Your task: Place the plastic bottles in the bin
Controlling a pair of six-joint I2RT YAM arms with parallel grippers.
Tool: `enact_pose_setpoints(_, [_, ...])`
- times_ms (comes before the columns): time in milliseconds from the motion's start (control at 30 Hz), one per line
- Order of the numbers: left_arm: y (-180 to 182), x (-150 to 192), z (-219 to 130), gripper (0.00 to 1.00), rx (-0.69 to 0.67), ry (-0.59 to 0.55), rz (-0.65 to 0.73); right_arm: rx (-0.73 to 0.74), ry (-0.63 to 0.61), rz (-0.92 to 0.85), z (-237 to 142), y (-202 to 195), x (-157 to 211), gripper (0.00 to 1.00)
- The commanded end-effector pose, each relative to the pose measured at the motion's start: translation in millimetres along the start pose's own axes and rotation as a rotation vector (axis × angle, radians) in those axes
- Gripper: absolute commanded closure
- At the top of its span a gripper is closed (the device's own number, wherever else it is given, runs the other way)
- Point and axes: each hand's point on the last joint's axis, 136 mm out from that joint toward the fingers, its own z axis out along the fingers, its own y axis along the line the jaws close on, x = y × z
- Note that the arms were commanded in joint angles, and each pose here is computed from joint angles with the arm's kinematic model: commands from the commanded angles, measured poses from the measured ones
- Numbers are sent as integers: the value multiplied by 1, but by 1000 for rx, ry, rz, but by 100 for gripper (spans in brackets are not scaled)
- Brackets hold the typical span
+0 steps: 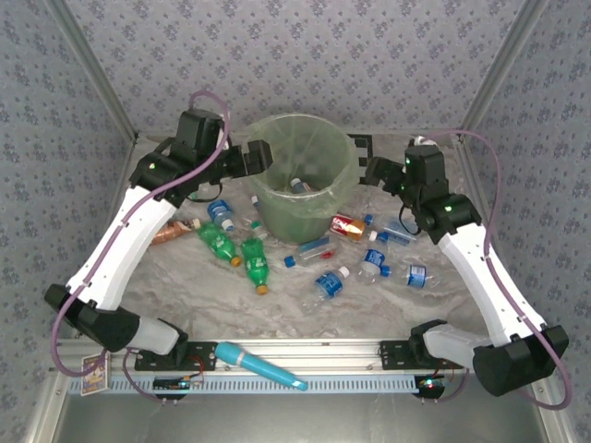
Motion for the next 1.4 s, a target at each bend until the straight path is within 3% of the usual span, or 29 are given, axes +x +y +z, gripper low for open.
enact_pose_setpoints(0, [15,4,-4,0,-29,-20,-20,169,141,184,-4,-52,43,1])
enact_pose_setpoints(267, [36,17,-7,0,-57,-30,-47,374,343,466,-19,-115,116,1])
enact_pose_setpoints(600, [52,29,-6,0,-62,-54,-76,460,575,694,-29,-137,188,0])
enact_pose_setpoints(833, [68,43,-10,0,-86,-59,-122,451,610,868,-15,-144,213,8])
enact_pose_setpoints(1367, [74,41,-20,0,-117,-57,-122,483,671,922,27,-164,248,14])
